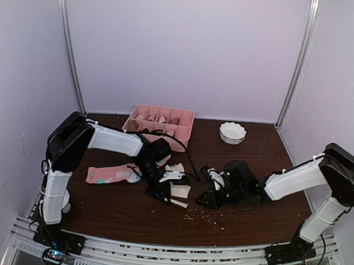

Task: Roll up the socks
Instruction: Roll the sock at the center of the board.

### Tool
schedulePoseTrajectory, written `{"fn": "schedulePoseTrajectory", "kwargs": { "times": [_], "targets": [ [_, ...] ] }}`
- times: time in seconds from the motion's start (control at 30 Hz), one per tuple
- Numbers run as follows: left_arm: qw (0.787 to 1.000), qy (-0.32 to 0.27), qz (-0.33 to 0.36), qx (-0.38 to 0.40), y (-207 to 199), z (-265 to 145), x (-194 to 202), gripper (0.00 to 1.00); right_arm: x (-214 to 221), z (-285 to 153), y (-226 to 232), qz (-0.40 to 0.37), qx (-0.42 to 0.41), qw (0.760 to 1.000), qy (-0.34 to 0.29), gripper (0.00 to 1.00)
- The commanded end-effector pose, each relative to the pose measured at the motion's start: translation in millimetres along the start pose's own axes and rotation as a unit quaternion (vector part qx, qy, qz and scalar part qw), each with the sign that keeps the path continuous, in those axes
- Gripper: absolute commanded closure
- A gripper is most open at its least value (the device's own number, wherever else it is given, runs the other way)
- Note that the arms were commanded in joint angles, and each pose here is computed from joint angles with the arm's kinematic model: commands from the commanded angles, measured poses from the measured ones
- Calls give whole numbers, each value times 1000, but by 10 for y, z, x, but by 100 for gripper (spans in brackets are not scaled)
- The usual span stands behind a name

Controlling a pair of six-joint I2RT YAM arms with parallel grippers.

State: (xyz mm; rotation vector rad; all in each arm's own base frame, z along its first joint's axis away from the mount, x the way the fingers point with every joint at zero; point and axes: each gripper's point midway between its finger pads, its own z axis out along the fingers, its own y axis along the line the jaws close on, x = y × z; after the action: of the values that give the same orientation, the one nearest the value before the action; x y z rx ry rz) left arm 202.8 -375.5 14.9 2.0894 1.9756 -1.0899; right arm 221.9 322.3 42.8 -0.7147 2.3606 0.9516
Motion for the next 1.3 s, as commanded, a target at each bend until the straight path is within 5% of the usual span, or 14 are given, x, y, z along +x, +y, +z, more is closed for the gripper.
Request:
{"fn": "schedulePoseTrajectory", "kwargs": {
  "times": [0.0, 0.13, 0.23, 0.3, 0.43, 0.6, 0.87, 1.27],
  "targets": [
    [991, 63, -104, 57, -112, 202, 431, 100, -380, -457, -319, -47, 134, 982, -123, 1],
    [983, 59, -151, 81, -71, 230, 521, 100, -712, -953, -386, -59, 198, 953, -224, 0],
    [980, 65, -168, 79, -3, 244, 607, 100, -698, -1253, -827, 39, 318, 913, -252, 1],
    [979, 67, -180, 68, 68, 238, 645, 100, -724, -1217, -778, 36, 284, 924, -255, 0],
    [977, 86, -193, 31, 201, 240, 727, 99, -694, -961, -288, -76, 161, 952, -247, 1],
    [971, 108, -211, 4, 312, 246, 807, 95, -269, -615, 223, -279, 103, 935, -193, 0],
    [969, 115, -216, -1, 339, 249, 828, 92, -164, -81, 638, -374, 26, 920, -111, 31],
    [973, 108, -206, 7, 296, 215, 774, 86, 38, 473, 663, -378, -23, 925, -36, 57]
  ]
}}
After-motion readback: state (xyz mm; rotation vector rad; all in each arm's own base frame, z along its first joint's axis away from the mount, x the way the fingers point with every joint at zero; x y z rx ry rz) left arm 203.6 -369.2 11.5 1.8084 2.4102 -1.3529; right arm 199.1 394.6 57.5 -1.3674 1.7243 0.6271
